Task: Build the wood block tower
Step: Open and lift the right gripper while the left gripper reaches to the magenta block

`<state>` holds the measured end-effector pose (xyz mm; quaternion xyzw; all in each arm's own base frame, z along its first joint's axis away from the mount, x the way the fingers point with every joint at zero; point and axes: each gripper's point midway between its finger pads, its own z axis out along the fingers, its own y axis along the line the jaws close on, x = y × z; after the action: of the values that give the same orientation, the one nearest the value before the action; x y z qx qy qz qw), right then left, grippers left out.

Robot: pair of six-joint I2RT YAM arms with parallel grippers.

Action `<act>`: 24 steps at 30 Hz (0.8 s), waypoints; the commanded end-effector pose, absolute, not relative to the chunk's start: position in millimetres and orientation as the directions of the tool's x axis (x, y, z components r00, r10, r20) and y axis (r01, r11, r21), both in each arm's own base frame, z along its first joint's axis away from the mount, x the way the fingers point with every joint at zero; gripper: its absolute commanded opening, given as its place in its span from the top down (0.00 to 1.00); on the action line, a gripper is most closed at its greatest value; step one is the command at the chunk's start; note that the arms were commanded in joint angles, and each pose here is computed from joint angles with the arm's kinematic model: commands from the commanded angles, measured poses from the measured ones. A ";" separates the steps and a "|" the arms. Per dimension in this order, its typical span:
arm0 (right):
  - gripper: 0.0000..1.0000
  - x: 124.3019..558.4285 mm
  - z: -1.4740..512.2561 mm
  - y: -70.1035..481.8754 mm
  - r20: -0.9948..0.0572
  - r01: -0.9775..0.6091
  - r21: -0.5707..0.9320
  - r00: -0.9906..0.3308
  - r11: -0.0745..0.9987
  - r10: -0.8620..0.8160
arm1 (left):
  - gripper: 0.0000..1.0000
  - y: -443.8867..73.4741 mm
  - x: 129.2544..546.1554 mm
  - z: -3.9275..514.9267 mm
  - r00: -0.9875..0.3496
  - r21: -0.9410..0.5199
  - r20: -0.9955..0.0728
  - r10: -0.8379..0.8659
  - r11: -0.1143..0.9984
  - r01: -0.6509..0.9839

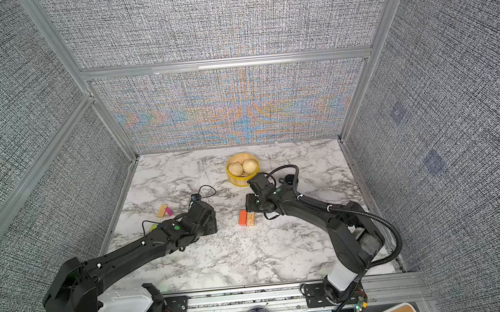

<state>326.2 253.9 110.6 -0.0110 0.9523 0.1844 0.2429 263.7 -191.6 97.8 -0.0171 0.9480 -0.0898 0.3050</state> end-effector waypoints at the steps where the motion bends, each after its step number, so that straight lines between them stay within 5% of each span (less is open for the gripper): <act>1: 0.31 326.5 122.6 252.3 -0.517 -0.200 0.296 -0.855 0.934 -0.019 | 0.37 -183.4 268.7 104.4 -0.811 -0.178 -0.577 -0.092 0.984 0.015; 10: 0.22 346.3 154.9 278.9 -0.615 -0.351 0.308 -0.782 0.885 -0.096 | 0.01 -123.9 277.7 142.1 -0.777 -0.124 -0.606 -0.172 0.985 -0.121; 24: 0.21 419.6 212.1 355.7 -0.705 -0.506 0.448 -0.707 0.737 -0.058 | 0.07 -52.4 278.6 127.7 -0.775 -0.156 -0.498 -0.389 0.919 -0.361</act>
<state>414.2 340.5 196.9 -0.1409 0.8827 0.2909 0.3412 284.1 -56.1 135.2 -0.1908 0.9373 -0.0214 0.2908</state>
